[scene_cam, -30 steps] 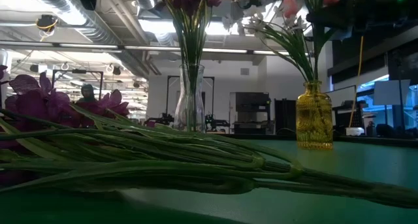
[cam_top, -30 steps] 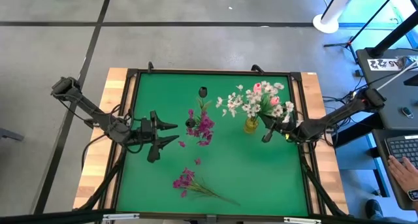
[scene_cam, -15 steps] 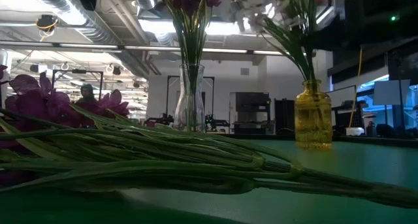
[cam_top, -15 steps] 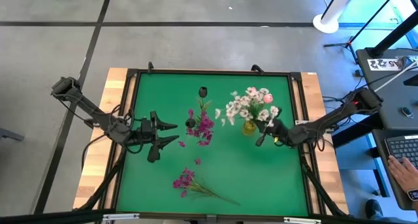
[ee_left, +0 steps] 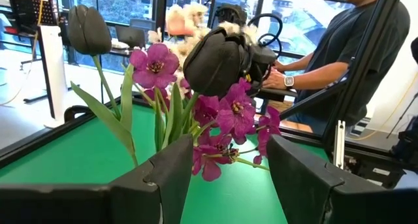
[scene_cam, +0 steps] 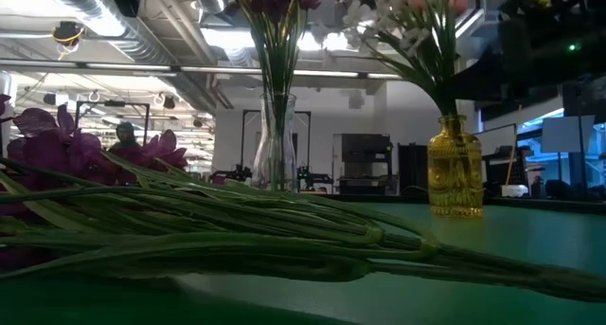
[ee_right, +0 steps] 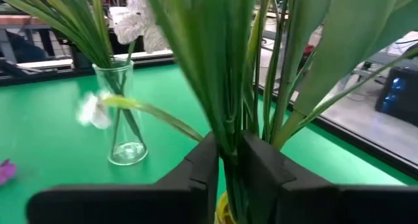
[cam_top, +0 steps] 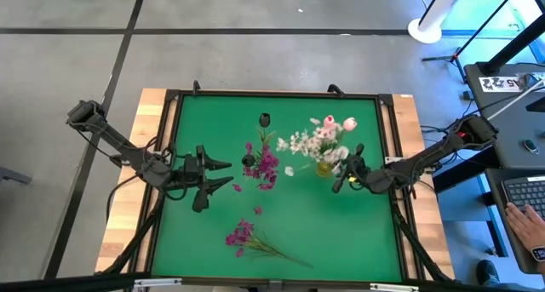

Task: Sort flowers into vase by color
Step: Put the white flower into the yellow vase

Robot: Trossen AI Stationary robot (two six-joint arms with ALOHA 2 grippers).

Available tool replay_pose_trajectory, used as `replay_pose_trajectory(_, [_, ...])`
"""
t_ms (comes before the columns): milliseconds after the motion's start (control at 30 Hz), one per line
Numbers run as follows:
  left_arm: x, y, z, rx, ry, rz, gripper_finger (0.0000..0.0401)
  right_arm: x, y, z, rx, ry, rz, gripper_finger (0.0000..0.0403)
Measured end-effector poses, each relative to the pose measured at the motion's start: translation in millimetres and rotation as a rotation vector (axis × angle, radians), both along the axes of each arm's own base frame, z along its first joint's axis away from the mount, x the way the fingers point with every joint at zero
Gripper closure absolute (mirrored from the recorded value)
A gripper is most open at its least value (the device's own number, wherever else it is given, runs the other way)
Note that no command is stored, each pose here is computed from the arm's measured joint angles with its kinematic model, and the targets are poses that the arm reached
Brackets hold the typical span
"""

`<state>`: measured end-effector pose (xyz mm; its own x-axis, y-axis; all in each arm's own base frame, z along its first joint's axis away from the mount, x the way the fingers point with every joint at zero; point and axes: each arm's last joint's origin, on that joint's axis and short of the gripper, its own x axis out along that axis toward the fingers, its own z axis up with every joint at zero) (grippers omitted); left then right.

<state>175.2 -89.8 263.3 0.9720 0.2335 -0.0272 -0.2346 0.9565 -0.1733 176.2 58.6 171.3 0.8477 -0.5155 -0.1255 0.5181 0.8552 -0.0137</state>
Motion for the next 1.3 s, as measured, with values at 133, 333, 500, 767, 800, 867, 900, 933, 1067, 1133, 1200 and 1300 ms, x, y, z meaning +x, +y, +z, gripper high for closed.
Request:
replay_pose_trajectory(133, [0.1,0.0,-1.0,0.003,0.009,0.000,0.0209,0.2,0.4,0.2,0.008,-0.002,0.019,0.0306])
replay_pose_trajectory(333, [0.1,0.0,-1.4,0.002,0.011,0.000,0.0209,0.7,1.1,0.5,0.016,-0.003,0.037,0.0218])
replay_pose_trajectory(500, [0.0,-0.1,-1.4,0.001,0.011,0.000,0.0209,3.8,2.7,6.2,0.015,-0.012,0.039,0.0156])
replay_pose_trajectory(767, [0.0,-0.1,-1.4,0.001,0.011,0.000,0.0209,13.8,8.4,30.1,-0.025,0.015,0.081,0.0116])
replay_pose_trajectory(800, [0.0,-0.1,-1.5,0.001,0.011,0.000,0.0209,14.4,8.5,31.8,-0.040,0.047,0.076,0.0115])
replay_pose_trajectory(867, [0.0,-0.2,-1.4,0.001,0.011,-0.001,0.0209,16.2,9.2,36.9,-0.051,0.103,0.060,0.0114])
replay_pose_trajectory(900, [0.0,-0.3,-1.5,0.002,0.012,-0.004,0.0209,16.7,9.3,39.0,-0.052,0.132,0.054,0.0114])
replay_pose_trajectory(933, [0.0,-0.4,-1.5,0.001,0.012,-0.010,0.0209,17.1,9.5,41.5,-0.050,0.161,0.050,0.0114])
replay_pose_trajectory(1067, [0.1,-0.8,-1.5,0.001,0.012,-0.023,0.0209,18.5,10.6,54.0,-0.004,0.243,0.041,0.0114])
replay_pose_trajectory(1133, [0.1,-0.8,-1.6,0.001,0.012,-0.023,0.0209,18.4,11.2,60.1,0.028,0.278,0.053,0.0114])
replay_pose_trajectory(1200, [0.1,-0.8,-1.5,0.001,0.012,-0.023,0.0209,17.9,11.6,65.0,0.057,0.311,0.068,0.0113])
replay_pose_trajectory(1300, [-0.2,-1.3,-1.5,0.001,0.012,-0.026,0.0209,15.6,11.4,69.5,0.098,0.362,0.077,0.0113])
